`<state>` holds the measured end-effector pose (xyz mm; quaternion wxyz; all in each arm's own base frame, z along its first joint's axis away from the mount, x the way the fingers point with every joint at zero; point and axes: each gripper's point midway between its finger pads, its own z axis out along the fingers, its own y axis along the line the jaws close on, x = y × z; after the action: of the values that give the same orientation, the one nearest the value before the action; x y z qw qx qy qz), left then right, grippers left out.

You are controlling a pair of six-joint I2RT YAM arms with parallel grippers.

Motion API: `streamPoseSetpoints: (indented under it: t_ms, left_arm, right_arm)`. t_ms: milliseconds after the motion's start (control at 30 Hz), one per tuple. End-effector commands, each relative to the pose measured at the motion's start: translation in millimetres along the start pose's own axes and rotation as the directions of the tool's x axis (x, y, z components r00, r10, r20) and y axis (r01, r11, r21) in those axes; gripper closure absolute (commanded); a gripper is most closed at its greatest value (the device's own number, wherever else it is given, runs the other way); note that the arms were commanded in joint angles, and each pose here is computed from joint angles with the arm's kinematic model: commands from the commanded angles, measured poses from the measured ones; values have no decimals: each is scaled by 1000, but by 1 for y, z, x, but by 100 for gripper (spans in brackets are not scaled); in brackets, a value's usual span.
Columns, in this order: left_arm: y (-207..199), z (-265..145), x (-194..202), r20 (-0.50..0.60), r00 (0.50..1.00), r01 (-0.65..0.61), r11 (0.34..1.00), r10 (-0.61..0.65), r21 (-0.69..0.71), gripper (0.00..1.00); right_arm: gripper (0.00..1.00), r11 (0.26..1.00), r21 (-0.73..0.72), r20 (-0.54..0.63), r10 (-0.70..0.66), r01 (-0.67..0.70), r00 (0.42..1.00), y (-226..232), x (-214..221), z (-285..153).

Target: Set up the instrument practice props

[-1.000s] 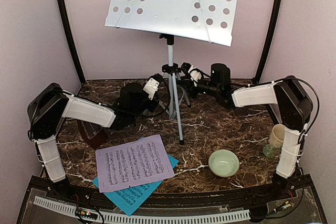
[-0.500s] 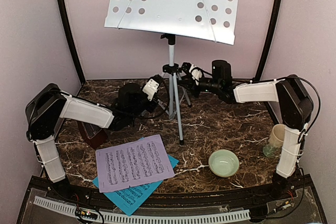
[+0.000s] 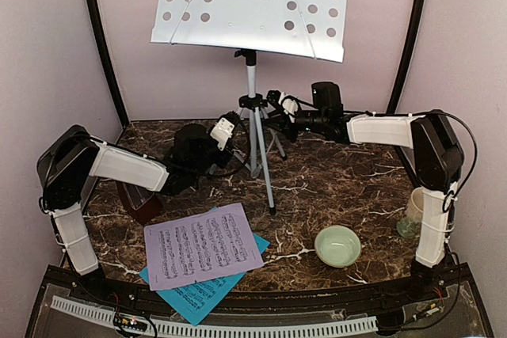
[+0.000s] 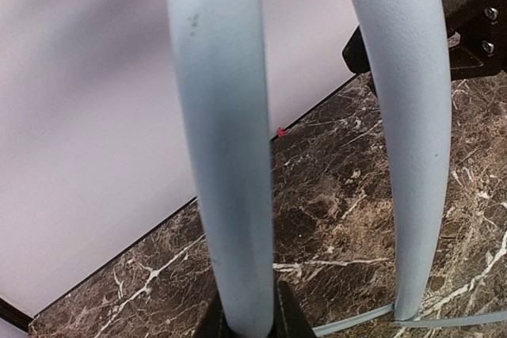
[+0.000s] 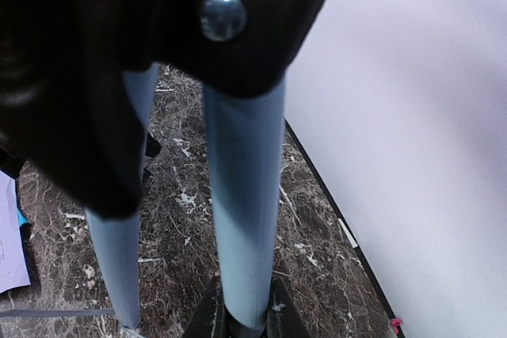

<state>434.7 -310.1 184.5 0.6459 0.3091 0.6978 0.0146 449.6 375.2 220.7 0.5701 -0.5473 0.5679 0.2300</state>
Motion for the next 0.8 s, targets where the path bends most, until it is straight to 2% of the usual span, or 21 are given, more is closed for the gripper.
streamPoseSetpoints:
  t_ms: [0, 267, 500, 700, 767]
  left_arm:
    - [33, -4, 38, -130, 978, -171, 983, 160, -72, 100]
    - [35, 3, 51, -151, 967, -216, 973, 203, -75, 100]
    - [15, -7, 48, -140, 977, -165, 986, 161, -20, 100]
    - [-6, -4, 45, -155, 984, -81, 996, 84, 31, 100]
    - [-11, -5, 46, -157, 984, -74, 997, 79, 36, 100]
  right_arm:
    - [100, 953, 288, -15, -96, 96, 995, -94, -19, -36]
    - [100, 948, 296, -44, -107, 116, 993, -103, -7, -38]
    - [99, 958, 270, -1, -98, 95, 995, -107, -18, -31]
    - [75, 968, 238, 24, -92, 83, 996, -78, -24, -27]
    - [63, 969, 231, 26, -91, 83, 995, -61, -21, -29]
